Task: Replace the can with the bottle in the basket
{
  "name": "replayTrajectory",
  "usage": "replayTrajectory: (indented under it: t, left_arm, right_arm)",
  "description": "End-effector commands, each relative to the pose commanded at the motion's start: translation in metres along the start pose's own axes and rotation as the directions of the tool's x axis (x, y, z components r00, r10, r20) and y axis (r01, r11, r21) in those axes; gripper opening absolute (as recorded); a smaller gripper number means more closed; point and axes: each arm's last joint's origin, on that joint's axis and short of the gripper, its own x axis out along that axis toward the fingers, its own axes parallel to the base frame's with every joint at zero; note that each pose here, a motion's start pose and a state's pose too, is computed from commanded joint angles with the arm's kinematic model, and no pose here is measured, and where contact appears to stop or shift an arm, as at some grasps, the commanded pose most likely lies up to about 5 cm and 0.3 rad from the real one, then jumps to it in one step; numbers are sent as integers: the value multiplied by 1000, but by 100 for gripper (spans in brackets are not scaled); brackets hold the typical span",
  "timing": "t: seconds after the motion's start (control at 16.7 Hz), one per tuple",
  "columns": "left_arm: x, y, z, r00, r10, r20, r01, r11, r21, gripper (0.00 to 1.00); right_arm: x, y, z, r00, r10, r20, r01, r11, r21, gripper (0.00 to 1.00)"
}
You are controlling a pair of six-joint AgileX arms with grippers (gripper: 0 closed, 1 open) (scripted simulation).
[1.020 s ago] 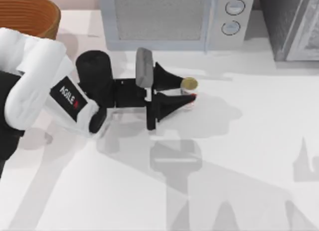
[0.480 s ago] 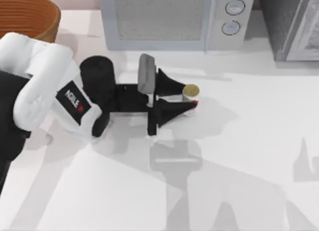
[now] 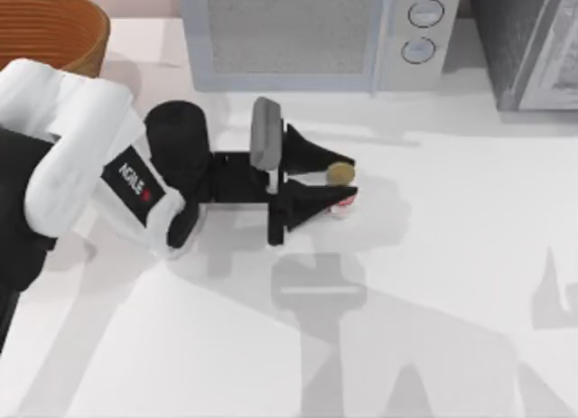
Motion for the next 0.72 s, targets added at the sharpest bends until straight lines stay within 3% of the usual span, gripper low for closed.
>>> replayTrajectory:
  t: [0.3,0.72]
  left_arm:
    - [0,0,0,1000,0,0,0,1000,0,98]
    - [0,0,0,1000,0,0,0,1000,0,100]
  right_arm:
    - [0,0,0,1000,0,0,0,1000,0,100]
    - [0,0,0,1000,0,0,0,1000,0,100]
